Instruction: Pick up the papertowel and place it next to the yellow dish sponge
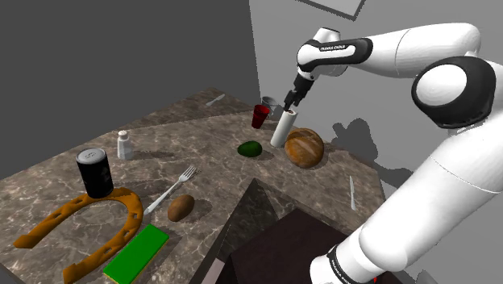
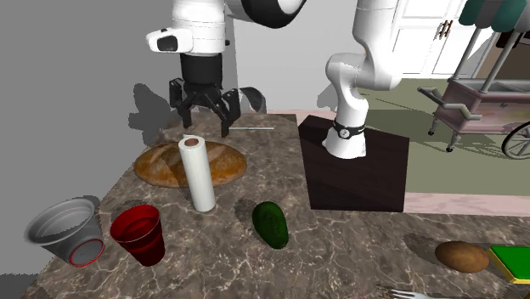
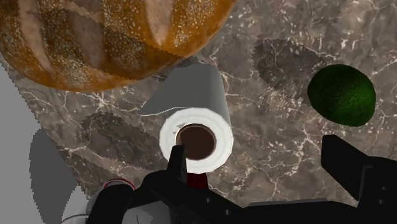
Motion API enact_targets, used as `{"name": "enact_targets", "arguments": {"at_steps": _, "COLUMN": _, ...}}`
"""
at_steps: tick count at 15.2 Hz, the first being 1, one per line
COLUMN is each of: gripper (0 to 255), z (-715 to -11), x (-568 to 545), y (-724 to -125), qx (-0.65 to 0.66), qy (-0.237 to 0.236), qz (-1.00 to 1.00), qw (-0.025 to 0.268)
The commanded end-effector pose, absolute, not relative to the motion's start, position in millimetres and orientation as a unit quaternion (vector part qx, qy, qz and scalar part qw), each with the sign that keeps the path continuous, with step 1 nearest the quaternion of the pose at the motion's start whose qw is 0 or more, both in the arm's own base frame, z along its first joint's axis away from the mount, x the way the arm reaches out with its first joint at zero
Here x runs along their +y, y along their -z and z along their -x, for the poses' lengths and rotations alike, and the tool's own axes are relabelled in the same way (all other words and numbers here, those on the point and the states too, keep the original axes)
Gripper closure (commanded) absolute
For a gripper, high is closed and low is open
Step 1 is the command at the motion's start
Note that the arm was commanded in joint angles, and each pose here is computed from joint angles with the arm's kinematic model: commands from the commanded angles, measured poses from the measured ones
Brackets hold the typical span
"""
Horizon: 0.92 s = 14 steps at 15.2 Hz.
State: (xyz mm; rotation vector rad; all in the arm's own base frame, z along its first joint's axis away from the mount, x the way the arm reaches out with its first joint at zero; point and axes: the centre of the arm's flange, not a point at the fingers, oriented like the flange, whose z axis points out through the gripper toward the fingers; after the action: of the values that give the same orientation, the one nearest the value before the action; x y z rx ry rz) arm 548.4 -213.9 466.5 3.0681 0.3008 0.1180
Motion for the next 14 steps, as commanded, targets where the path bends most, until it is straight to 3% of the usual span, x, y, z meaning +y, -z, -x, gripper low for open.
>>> {"name": "enact_targets", "arguments": {"at_steps": 1, "gripper": 0, "z": -565.0, "x": -235.4, "y": -455.3, "qx": 0.1, "qy": -0.034, "qz": -0.994, "qw": 0.027}}
{"name": "enact_targets", "arguments": {"at_steps": 14, "gripper": 0, "z": -581.1, "x": -250.1, "y": -404.6, "qx": 0.102, "qy": -0.03, "qz": -0.994, "qw": 0.026}}
